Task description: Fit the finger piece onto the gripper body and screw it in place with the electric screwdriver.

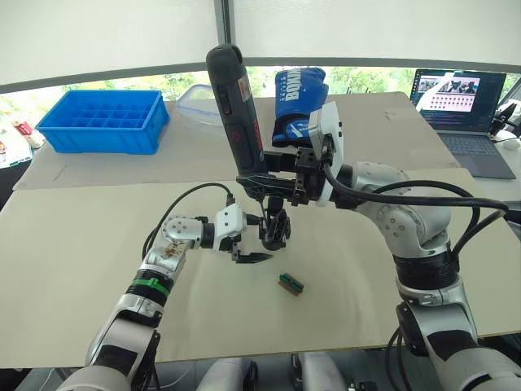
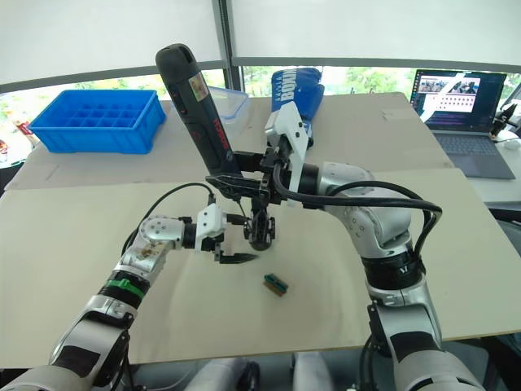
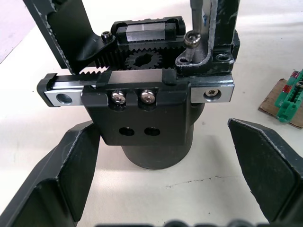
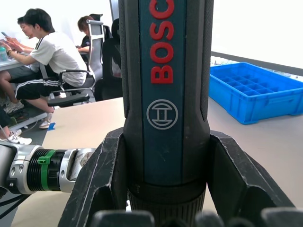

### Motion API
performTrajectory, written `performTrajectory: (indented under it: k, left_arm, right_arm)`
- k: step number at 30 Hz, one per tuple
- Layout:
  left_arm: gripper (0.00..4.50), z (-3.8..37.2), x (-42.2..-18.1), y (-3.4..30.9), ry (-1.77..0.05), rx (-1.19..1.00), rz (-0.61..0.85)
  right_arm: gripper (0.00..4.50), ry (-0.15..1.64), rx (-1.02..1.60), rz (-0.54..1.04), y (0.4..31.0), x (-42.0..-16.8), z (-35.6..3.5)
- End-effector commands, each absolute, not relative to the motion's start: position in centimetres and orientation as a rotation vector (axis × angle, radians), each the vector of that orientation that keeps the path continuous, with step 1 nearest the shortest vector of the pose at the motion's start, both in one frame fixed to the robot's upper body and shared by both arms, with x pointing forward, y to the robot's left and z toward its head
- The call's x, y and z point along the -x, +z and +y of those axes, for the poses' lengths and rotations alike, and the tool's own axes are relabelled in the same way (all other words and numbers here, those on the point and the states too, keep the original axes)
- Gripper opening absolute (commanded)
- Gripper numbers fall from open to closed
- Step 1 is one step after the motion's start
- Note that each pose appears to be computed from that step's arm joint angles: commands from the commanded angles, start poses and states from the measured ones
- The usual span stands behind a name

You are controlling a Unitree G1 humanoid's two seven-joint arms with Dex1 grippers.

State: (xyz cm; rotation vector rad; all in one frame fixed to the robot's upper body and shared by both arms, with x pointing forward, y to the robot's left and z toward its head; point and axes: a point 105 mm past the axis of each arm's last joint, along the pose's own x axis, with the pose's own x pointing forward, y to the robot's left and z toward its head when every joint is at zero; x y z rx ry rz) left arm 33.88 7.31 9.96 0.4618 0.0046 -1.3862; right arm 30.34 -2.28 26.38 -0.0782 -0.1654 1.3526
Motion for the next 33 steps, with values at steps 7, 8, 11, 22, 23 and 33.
performTrajectory:
  k: [7,8,11,22,23,33]
  left_arm:
    - [4.50,6.89,-34.05,11.24,-1.388,-0.490,-0.054]
    - [4.50,6.89,-34.05,11.24,-1.388,-0.490,-0.055]
    - [4.50,6.89,-34.07,11.25,-1.387,-0.490,-0.055]
    - [4.50,6.89,-34.12,11.26,-1.384,-0.491,-0.054]
    - [4.50,6.88,-34.14,11.27,-1.384,-0.491,-0.055]
    - [4.50,6.93,-34.23,11.30,-1.382,-0.492,-0.055]
  right_arm:
    - [1.91,1.356,0.109,-0.309,28.88,-29.59,-2.59]
    - [1.91,1.356,0.109,-0.310,28.90,-29.59,-2.59]
    - [1.91,1.358,0.111,-0.304,28.80,-29.58,-2.58]
    - [1.91,1.365,0.099,-0.283,28.50,-29.41,-2.56]
    - [1.91,1.365,0.099,-0.282,28.45,-29.39,-2.56]
    - [1.91,1.362,0.104,-0.275,28.15,-29.45,-2.58]
